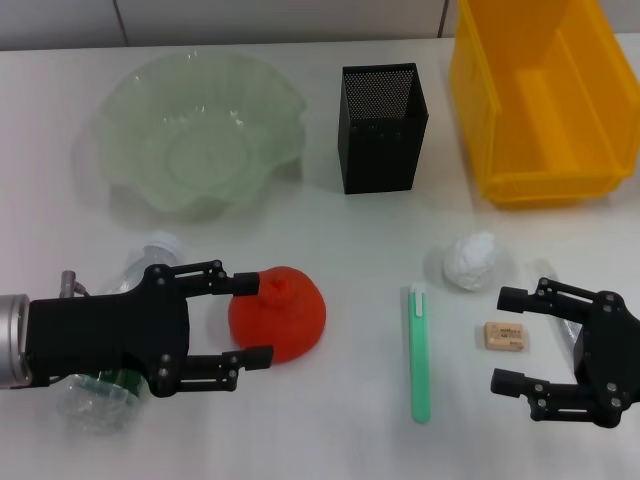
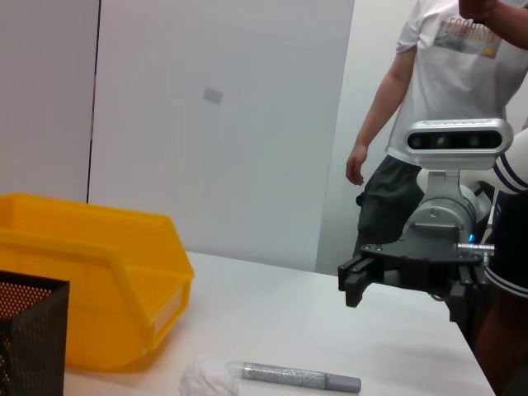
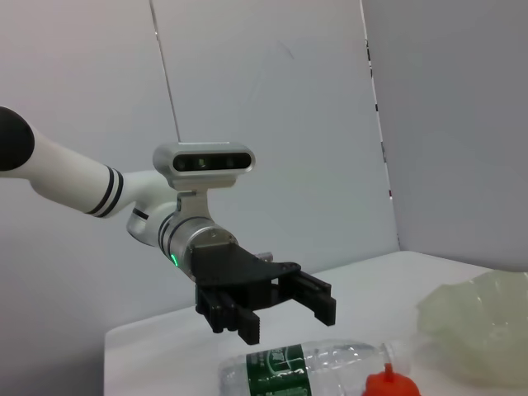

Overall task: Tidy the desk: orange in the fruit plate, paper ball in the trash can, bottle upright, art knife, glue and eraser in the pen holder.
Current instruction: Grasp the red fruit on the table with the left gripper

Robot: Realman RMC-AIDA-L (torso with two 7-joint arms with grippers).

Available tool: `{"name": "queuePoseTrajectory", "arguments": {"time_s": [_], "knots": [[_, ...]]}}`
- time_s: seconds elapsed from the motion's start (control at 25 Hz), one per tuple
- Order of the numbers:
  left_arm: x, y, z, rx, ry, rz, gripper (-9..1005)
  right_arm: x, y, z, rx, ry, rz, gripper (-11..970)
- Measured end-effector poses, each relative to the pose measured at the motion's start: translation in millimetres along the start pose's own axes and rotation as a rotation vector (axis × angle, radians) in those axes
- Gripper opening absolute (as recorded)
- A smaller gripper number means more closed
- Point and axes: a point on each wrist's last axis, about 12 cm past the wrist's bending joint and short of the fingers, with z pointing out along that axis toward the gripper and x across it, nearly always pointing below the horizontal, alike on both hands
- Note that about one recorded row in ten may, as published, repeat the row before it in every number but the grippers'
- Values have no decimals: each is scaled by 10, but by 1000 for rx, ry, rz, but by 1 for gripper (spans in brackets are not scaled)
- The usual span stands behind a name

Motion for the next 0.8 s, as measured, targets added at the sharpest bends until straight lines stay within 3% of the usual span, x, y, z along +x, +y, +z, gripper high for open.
{"name": "queuePoseTrajectory", "arguments": {"time_s": [0.4,0.56,0.6,0.8], "knots": [[-8,26,37,-6,-9,21,720,14,-2,1,9,5,3,830],[59,101,174,-92,-61,35,705,32,-7,13,15,10,10,830],[167,173,269,-150,-10,32,701,40,-2,19,14,8,15,830],[301,212,381,-163,100,15,682,56,2,13,23,12,20,830]]}}
